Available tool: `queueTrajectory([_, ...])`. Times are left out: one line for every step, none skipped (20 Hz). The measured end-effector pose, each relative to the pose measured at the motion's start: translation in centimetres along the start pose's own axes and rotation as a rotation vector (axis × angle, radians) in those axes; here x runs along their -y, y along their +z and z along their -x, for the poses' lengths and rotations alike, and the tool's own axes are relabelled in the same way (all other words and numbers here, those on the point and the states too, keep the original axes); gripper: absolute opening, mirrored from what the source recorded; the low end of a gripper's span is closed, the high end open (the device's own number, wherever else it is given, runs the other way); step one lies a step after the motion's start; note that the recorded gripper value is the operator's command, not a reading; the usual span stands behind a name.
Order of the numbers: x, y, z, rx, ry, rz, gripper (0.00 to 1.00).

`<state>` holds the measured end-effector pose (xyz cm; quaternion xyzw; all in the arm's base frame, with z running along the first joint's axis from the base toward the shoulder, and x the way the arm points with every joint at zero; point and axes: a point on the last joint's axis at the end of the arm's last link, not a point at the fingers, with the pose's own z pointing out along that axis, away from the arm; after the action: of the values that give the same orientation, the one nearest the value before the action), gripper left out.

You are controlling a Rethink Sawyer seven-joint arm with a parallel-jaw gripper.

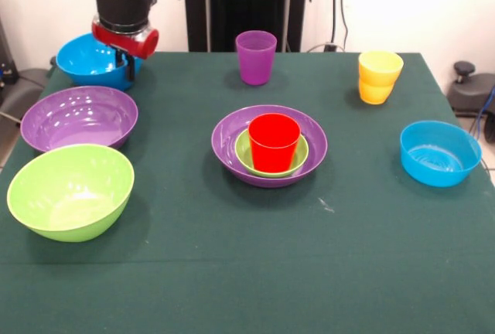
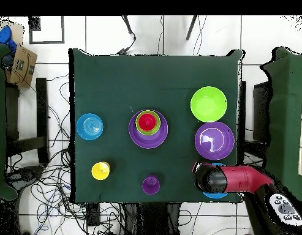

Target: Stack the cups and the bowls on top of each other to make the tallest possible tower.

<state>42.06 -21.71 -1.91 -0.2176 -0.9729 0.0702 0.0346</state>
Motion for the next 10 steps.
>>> queueTrajectory([0.16, -0.06, 0.09, 0.002, 0.003, 0.000, 0.00])
queueTrajectory([0.31, -0.12, 0.18, 0.004, 0.007, 0.001, 0.00])
queueTrajectory([0.55, -0.22, 0.34, 0.008, 0.012, 0.002, 0.00])
queueTrajectory([0.66, -0.27, 0.42, 0.010, 0.015, 0.003, 0.00])
queueTrajectory([0.80, -0.29, 0.53, 0.012, 0.019, 0.005, 0.00])
queueTrajectory([0.82, -0.28, 0.54, 0.012, 0.020, 0.007, 0.00])
queueTrajectory([0.81, -0.25, 0.57, 0.012, 0.020, 0.009, 0.00])
queueTrajectory([0.79, -0.22, 0.59, 0.012, 0.021, 0.011, 0.00])
queueTrajectory([0.76, -0.19, 0.59, 0.011, 0.021, 0.012, 0.00])
queueTrajectory([0.75, -0.19, 0.60, 0.011, 0.021, 0.013, 0.00])
